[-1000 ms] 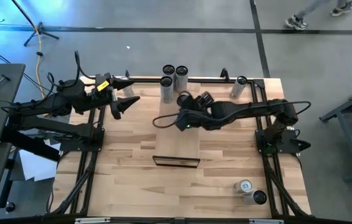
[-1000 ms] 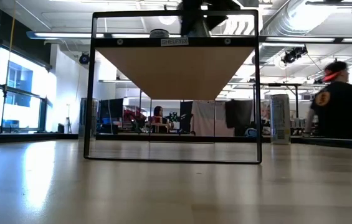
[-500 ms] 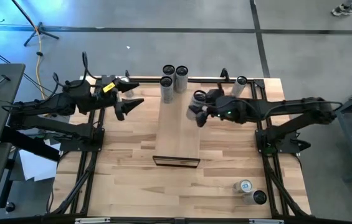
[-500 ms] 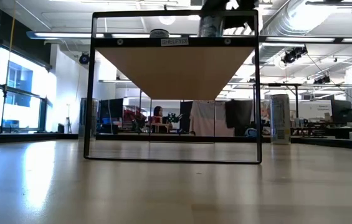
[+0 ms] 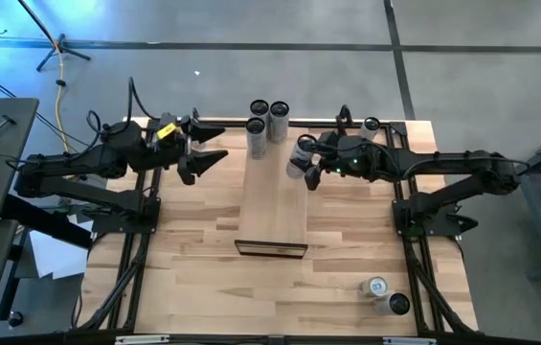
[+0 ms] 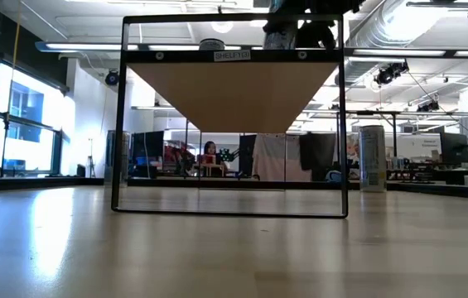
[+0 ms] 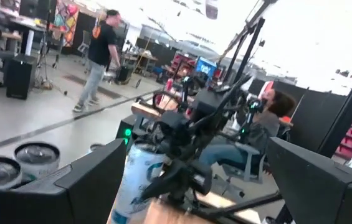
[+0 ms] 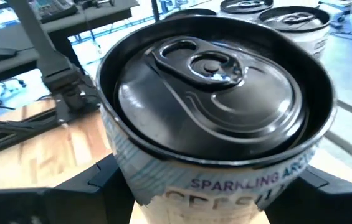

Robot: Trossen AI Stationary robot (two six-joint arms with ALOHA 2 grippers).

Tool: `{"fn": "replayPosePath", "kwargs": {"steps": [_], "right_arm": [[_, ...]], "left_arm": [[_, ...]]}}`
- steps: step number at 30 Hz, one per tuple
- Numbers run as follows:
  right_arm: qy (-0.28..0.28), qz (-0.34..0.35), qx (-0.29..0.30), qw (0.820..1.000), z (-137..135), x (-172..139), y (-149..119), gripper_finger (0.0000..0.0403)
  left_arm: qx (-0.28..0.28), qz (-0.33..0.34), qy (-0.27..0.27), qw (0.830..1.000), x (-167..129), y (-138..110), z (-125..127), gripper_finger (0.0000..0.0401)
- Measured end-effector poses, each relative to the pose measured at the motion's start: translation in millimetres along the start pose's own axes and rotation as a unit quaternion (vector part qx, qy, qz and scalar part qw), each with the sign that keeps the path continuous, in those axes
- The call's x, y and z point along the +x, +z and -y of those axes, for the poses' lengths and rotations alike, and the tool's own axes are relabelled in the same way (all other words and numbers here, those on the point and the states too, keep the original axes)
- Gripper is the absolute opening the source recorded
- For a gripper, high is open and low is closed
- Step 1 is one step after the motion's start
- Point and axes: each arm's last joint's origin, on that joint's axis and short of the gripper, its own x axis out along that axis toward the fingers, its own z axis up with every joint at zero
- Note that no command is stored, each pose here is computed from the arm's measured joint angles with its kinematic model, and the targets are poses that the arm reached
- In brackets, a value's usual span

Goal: Place canned beverage on shelf
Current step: Put the white blue soda can on the shelf aligned with the white blue soda can

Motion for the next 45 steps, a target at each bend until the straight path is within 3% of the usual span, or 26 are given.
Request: {"fn": "replayPosePath", "kwargs": {"steps": [10,17,45], "right_arm": [[-0.012,-0.017,0.007,1.000,5,18,-7,0.0256],[-0.036,-0.019,0.017,0.999,4,37,-15,0.0256],[-0.033,-0.033,-0.027,0.999,3,42,-19,0.0283]], "left_arm": [[0.127,0.029,0.046,0.990,-7,7,-2,0.0356],[0.174,0.041,0.083,0.980,-8,10,-4,0.0356],[0.139,0.064,0.113,0.982,-8,14,-5,0.0356]]}}
